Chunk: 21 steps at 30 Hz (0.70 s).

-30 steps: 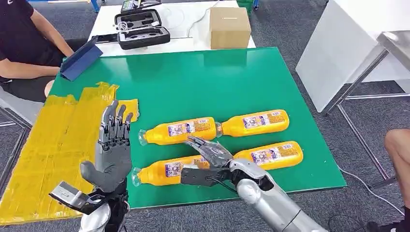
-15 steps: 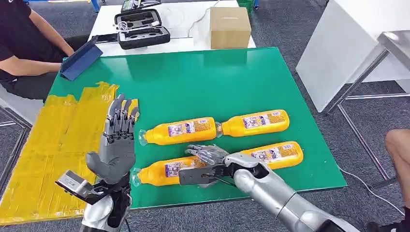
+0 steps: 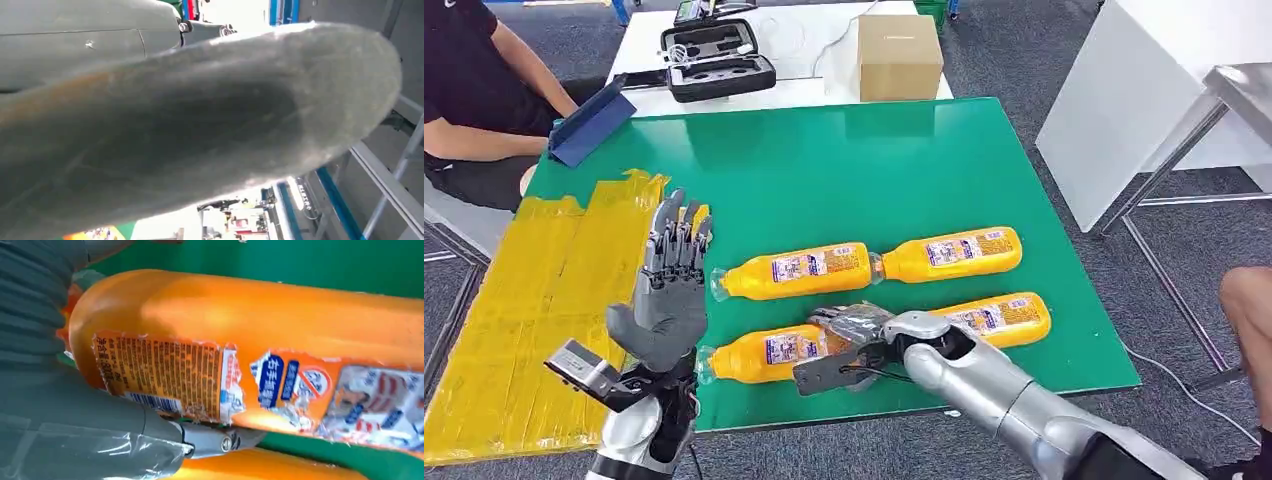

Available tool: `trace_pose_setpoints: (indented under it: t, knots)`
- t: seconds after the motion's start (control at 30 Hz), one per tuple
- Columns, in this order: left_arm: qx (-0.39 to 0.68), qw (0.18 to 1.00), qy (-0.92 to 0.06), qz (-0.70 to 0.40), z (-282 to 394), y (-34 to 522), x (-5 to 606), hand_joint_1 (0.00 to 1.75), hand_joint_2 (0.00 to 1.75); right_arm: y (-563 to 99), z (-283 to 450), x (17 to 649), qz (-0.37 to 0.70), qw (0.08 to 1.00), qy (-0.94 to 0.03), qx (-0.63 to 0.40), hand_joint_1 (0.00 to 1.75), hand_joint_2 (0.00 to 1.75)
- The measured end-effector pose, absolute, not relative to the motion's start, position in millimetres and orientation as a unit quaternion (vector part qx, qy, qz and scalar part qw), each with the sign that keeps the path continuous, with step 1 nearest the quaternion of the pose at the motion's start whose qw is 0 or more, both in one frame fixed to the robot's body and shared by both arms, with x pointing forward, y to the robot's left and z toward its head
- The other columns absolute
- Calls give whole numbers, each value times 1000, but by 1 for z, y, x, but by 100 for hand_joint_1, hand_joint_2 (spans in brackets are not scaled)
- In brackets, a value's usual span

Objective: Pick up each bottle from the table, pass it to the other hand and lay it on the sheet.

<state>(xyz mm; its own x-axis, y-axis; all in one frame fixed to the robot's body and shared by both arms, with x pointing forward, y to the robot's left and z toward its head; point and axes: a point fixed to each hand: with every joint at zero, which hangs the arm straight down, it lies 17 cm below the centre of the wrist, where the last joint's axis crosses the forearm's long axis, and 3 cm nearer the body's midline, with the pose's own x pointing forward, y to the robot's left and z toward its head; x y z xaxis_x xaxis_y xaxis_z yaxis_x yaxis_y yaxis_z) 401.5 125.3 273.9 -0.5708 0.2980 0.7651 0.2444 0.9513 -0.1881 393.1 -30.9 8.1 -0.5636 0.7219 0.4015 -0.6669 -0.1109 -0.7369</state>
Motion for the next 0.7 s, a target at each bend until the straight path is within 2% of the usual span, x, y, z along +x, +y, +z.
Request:
trace_pose_setpoints:
  t: [0.3, 0.4, 0.7]
  knots:
    - [-154, 436, -886, 33, 276, 125, 403, 0, 0, -40, -2, 401, 756, 459, -463, -60, 164, 175]
    - [-154, 436, -886, 33, 276, 125, 403, 0, 0, -41, -3, 401, 757, 459, -461, -61, 175, 175]
    - [-153, 436, -886, 37, 276, 126, 405, 0, 0, -43, -9, 404, 764, 452, -454, -73, 175, 175]
